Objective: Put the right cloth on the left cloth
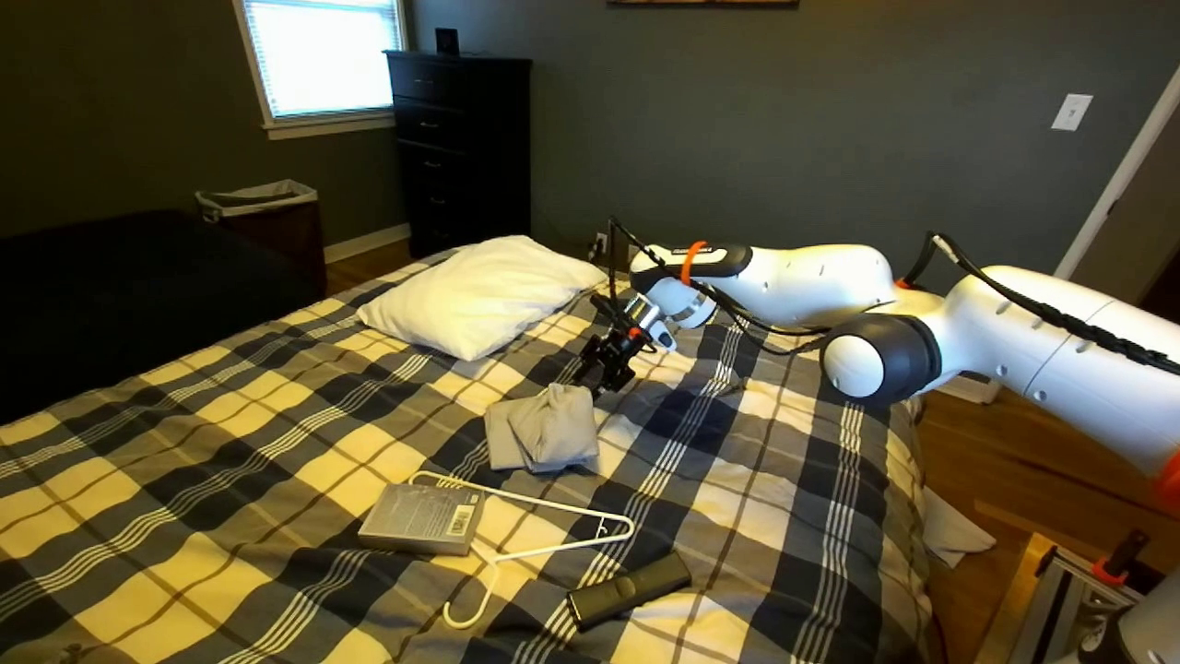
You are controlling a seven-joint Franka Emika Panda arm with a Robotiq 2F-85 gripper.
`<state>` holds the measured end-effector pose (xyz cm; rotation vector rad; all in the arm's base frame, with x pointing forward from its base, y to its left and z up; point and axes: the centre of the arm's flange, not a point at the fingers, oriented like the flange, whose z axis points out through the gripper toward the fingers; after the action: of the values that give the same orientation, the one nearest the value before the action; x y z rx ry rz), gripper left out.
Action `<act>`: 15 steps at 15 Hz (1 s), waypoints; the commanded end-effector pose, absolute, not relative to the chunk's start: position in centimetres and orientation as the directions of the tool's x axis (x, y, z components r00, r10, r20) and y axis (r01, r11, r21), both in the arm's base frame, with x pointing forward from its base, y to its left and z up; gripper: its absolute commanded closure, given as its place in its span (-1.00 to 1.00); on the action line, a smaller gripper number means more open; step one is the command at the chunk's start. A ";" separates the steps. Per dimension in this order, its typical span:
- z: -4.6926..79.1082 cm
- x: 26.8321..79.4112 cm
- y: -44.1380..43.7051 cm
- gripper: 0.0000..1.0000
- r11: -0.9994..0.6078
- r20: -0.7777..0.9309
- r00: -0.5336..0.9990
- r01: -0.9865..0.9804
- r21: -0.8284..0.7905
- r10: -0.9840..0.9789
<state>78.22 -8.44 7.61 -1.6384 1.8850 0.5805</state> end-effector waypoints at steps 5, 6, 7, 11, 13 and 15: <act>12.8 77.2 -10.0 -1.00 0.188 -0.588 -0.102 -0.978 -0.087 -0.802; 13.1 77.8 -9.3 -1.00 0.151 -0.588 -0.055 -0.982 -0.116 -0.807; 12.9 78.7 -8.0 -1.00 0.102 -0.596 0.010 -0.983 -0.153 -0.803; 10.9 81.1 -2.8 -1.00 -0.033 -0.630 0.139 -0.984 -0.178 -0.764; 9.3 81.7 -0.9 -1.00 -0.047 -0.632 0.140 -0.986 -0.162 -0.763; 7.7 81.6 0.3 -1.00 -0.057 -0.644 0.127 -0.990 -0.129 -0.755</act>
<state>79.60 -0.43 10.37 -1.8525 1.6838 0.5131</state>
